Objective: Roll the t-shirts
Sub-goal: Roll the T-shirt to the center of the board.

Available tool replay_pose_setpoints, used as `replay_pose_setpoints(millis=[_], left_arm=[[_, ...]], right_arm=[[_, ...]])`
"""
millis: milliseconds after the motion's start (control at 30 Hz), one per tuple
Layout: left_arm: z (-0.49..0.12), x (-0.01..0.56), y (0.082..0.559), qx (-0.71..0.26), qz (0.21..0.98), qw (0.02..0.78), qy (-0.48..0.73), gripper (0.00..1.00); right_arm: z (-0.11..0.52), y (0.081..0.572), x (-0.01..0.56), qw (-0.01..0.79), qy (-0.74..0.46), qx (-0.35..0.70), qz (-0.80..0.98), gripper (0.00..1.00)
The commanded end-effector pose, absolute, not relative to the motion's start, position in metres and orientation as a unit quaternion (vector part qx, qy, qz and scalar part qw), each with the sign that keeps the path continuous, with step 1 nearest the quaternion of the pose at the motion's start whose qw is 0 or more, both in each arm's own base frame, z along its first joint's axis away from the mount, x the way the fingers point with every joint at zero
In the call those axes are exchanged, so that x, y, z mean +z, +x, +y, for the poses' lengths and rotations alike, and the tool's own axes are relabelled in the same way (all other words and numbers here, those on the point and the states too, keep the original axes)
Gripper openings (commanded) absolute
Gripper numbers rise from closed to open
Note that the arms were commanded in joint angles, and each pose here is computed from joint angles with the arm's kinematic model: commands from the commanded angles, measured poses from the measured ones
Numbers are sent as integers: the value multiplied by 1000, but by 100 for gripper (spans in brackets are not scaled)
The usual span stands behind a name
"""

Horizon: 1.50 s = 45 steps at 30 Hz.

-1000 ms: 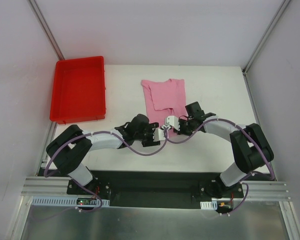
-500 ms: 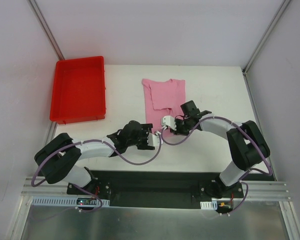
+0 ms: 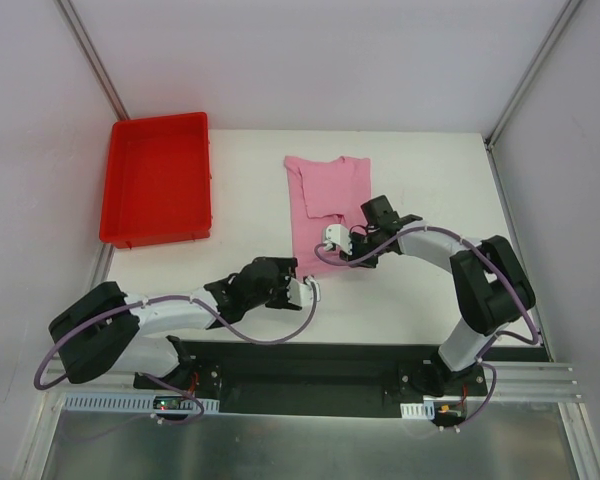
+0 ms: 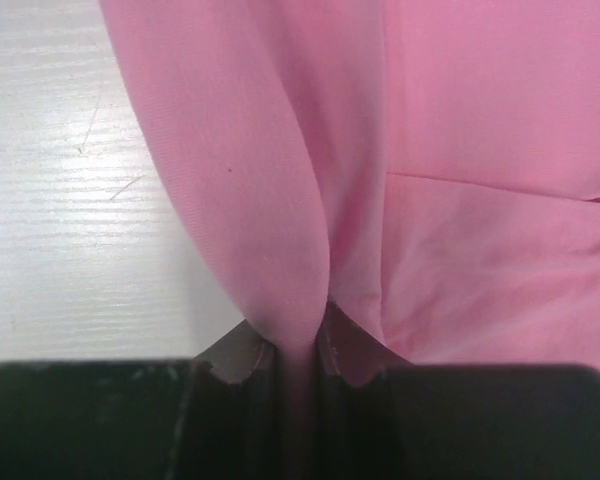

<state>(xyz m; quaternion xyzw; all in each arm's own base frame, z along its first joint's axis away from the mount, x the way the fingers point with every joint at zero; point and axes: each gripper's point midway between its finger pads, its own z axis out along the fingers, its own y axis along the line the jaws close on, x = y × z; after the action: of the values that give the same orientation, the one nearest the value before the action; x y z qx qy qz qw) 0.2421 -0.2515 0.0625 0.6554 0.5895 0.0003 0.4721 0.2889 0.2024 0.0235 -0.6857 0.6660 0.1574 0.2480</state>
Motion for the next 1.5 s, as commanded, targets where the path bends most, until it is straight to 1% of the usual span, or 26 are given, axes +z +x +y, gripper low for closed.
replay_pose_setpoints(millis=[0,67,133,233,333,400,433,600,767,900,933,1133,1167,1233,1267,1300,1333,1367,1400,1433,1467], left_arm=[[-224,75,254,35,624,467,626,71],[-206,70,249,5,666,439,604,71],[-201,69,241,18,641,444,626,71],[-215,69,235,17,610,455,648,72],[-241,78,244,29,561,482,672,72],[-253,74,255,38,550,482,681,72],[-262,82,263,47,535,500,679,72],[-284,75,286,61,528,507,679,72],[-298,67,288,46,522,501,689,68],[-301,54,286,35,527,479,701,59],[-302,52,284,29,531,475,701,54],[-302,28,275,6,548,437,713,44],[-300,21,275,7,551,427,717,37],[-298,16,274,-2,567,408,716,27],[-295,14,271,-11,575,394,717,15],[-300,22,272,-27,581,390,714,12],[-282,13,262,-51,615,340,709,8],[-290,27,252,-101,612,342,705,5],[-293,37,250,-126,617,340,699,0],[-289,44,245,-155,621,331,693,0],[-288,53,225,-201,617,302,698,0]], right_arm=[[207,288,27,241,-680,174,671,8],[207,288,28,242,-680,175,670,8],[207,288,28,243,-680,174,670,8],[208,288,28,243,-681,174,669,8],[207,288,28,242,-681,173,670,8],[207,288,27,241,-680,174,670,8],[207,288,28,242,-680,173,670,8],[207,288,27,239,-682,174,669,8],[207,287,27,237,-681,175,670,8],[207,288,27,237,-682,174,669,8],[207,288,26,236,-682,175,670,8],[208,288,27,236,-684,175,668,8],[207,286,27,234,-684,177,668,8],[208,284,28,234,-686,182,664,8],[207,281,30,233,-690,185,660,8],[209,280,33,234,-692,191,656,8],[210,278,36,234,-692,195,655,8],[211,278,46,229,-682,202,664,8],[215,274,51,221,-676,225,666,8],[205,255,53,173,-661,257,684,8],[212,260,72,175,-655,276,681,8]])
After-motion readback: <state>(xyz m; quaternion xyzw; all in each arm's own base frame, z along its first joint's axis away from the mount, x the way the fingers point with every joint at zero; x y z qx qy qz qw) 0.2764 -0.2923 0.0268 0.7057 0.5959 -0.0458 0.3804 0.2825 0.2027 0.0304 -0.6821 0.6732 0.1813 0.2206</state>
